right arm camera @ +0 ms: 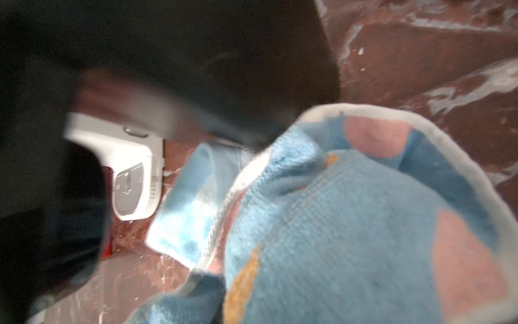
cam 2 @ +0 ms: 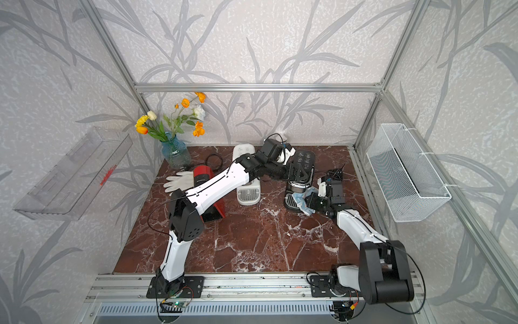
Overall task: Wipe the surface of a coffee machine
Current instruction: Wipe the dirt from the surface of the coffee machine.
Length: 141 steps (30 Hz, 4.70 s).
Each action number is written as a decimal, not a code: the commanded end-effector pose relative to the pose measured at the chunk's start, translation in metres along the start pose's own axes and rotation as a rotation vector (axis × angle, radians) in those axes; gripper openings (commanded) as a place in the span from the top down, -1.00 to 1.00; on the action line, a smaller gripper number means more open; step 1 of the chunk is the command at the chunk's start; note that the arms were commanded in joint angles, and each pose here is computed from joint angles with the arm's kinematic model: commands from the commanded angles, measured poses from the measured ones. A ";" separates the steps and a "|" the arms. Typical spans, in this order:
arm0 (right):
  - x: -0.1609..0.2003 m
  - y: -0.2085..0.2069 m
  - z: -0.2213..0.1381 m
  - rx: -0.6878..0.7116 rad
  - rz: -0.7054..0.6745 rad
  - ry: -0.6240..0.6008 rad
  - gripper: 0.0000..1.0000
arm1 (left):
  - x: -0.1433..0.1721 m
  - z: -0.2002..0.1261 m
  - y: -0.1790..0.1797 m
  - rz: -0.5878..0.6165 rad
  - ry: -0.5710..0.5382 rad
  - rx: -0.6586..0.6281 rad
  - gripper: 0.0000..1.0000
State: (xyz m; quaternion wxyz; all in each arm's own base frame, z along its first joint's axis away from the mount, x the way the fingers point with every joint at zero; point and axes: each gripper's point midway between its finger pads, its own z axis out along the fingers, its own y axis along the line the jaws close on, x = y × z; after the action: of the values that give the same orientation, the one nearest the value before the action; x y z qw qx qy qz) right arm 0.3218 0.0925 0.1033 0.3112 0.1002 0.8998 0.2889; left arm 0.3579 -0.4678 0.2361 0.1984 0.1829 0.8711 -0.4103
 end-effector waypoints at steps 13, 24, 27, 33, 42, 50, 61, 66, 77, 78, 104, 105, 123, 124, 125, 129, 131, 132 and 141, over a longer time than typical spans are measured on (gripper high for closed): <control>-0.019 0.044 0.007 -0.429 0.090 -0.321 0.92 | 0.004 -0.018 -0.022 0.042 -0.035 0.062 -0.90; 0.003 0.007 0.068 -0.360 0.331 -0.292 0.97 | 0.007 -0.018 -0.018 0.026 -0.039 0.051 -0.90; 0.001 0.021 0.070 -0.387 0.296 -0.291 0.97 | 0.007 -0.017 -0.017 0.024 -0.038 0.049 -0.90; -0.026 0.056 0.053 -0.497 0.196 -0.341 0.94 | 0.008 -0.017 -0.017 0.021 -0.036 0.048 -0.90; -0.041 0.084 0.004 -0.584 0.072 -0.443 0.93 | 0.009 -0.021 -0.017 0.030 -0.042 0.035 -0.90; -0.043 0.062 -0.023 -0.557 0.103 -0.503 0.93 | 0.010 -0.025 -0.017 0.032 -0.048 0.033 -0.90; -0.051 0.049 -0.041 -0.530 0.131 -0.582 0.93 | 0.011 -0.027 -0.016 0.032 -0.054 0.029 -0.90; -0.045 0.036 -0.033 -0.481 0.158 -0.578 0.93 | 0.014 -0.023 -0.009 0.025 -0.047 0.014 -0.90; -0.053 -0.001 -0.021 -0.317 0.212 -0.662 0.93 | 0.018 -0.025 -0.003 0.019 -0.048 0.001 -0.90; -0.055 -0.001 -0.020 -0.314 0.204 -0.664 0.93 | 0.018 -0.026 -0.002 0.018 -0.049 -0.003 -0.90; -0.068 0.005 -0.097 -0.327 0.161 -0.806 0.93 | 0.023 -0.033 0.009 0.008 -0.054 -0.024 -0.90; -0.070 0.006 -0.102 -0.323 0.156 -0.815 0.93 | 0.023 -0.034 0.009 0.008 -0.056 -0.024 -0.90; -0.064 0.010 -0.059 -0.280 0.067 -0.581 0.93 | 0.028 -0.022 0.011 -0.011 -0.040 -0.011 -0.90; -0.065 0.012 -0.053 -0.296 0.062 -0.565 0.93 | 0.028 -0.021 0.012 -0.015 -0.040 -0.013 -0.90; -0.063 0.012 -0.044 -0.306 0.068 -0.537 0.93 | 0.028 -0.020 0.012 -0.017 -0.038 -0.011 -0.90; -0.053 -0.008 -0.016 -0.285 0.131 -0.486 0.94 | 0.028 -0.017 0.012 -0.025 -0.036 -0.006 -0.90; -0.045 -0.020 -0.004 -0.260 0.166 -0.458 0.96 | 0.027 -0.017 0.012 -0.024 -0.037 -0.011 -0.90; -0.041 -0.022 0.001 -0.259 0.174 -0.442 0.96 | 0.027 -0.017 0.013 -0.023 -0.039 -0.013 -0.90; 0.012 -0.028 0.043 -0.058 0.171 -0.199 0.99 | 0.029 -0.013 0.015 -0.030 -0.026 -0.013 -0.90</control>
State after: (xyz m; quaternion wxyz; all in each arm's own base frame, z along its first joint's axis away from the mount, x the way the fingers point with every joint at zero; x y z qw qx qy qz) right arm 0.3485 0.0868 0.0674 0.4031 0.2099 0.8095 0.3717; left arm 0.3383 -0.4389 0.2172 0.2043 0.1581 0.8779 -0.4032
